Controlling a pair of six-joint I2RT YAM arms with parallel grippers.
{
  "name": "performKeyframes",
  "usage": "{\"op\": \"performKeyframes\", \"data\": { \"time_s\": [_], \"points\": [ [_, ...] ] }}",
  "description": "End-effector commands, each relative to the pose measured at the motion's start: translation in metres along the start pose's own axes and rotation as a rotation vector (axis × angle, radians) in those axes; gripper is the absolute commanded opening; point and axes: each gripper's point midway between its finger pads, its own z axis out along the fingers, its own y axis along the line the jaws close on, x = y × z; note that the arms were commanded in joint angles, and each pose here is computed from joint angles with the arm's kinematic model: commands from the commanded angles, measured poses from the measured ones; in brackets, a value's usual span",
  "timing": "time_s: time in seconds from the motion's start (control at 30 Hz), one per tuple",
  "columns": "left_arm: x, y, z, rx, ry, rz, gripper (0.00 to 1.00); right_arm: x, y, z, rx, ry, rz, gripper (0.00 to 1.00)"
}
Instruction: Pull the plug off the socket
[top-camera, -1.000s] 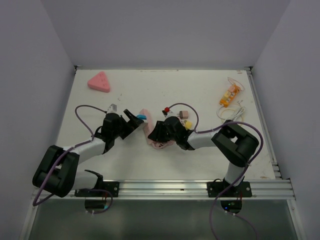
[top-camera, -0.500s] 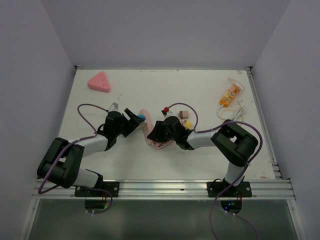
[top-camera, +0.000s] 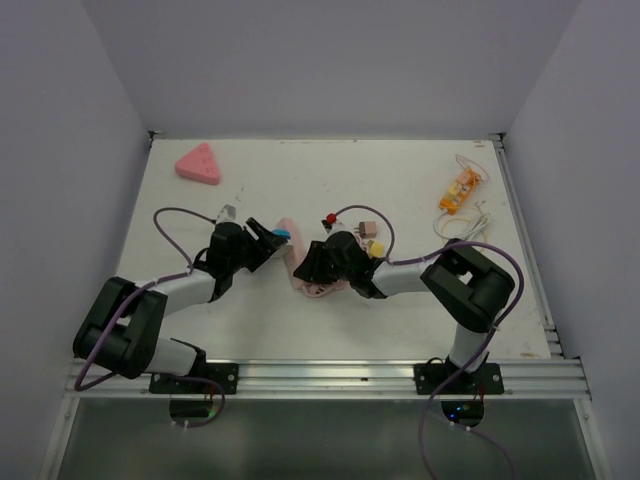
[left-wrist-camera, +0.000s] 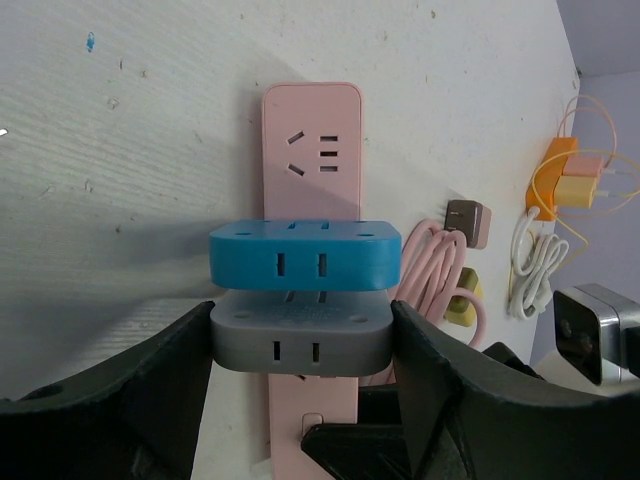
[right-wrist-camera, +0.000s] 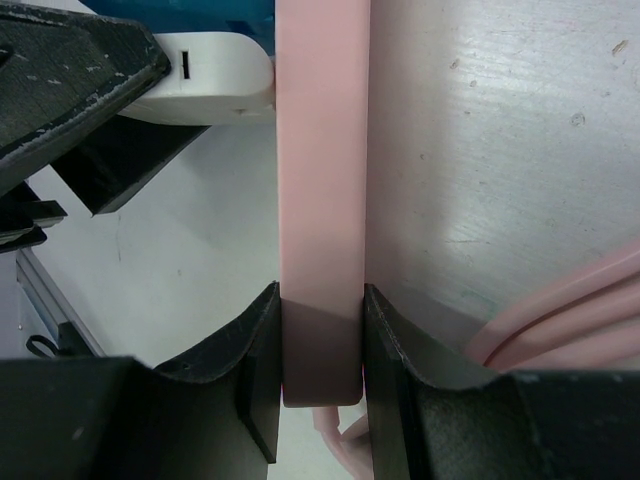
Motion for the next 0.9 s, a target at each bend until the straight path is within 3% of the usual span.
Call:
{"op": "performKeyframes", "data": {
  "time_s": [0.0, 0.4, 0.87],
  "points": [
    [-0.015, -0.010, -0.004, 0.009, -0.061, 0.010, 0.00, 0.064, -0.103, -0.015, 0.377, 0.192, 0.016, 0.00],
    [-0.053, -0.013, -0.001, -0.037, -0.060, 0.003, 0.00, 0.063, -0.126, -0.027, 0.520, 0.179, 0.043, 0.00],
    [-0.064, -0.022, -0.022, -0.021, -0.083, -0.007, 0.00, 0.062, -0.140, -0.033, 0.563, 0.162, 0.102, 0.00]
  ]
}}
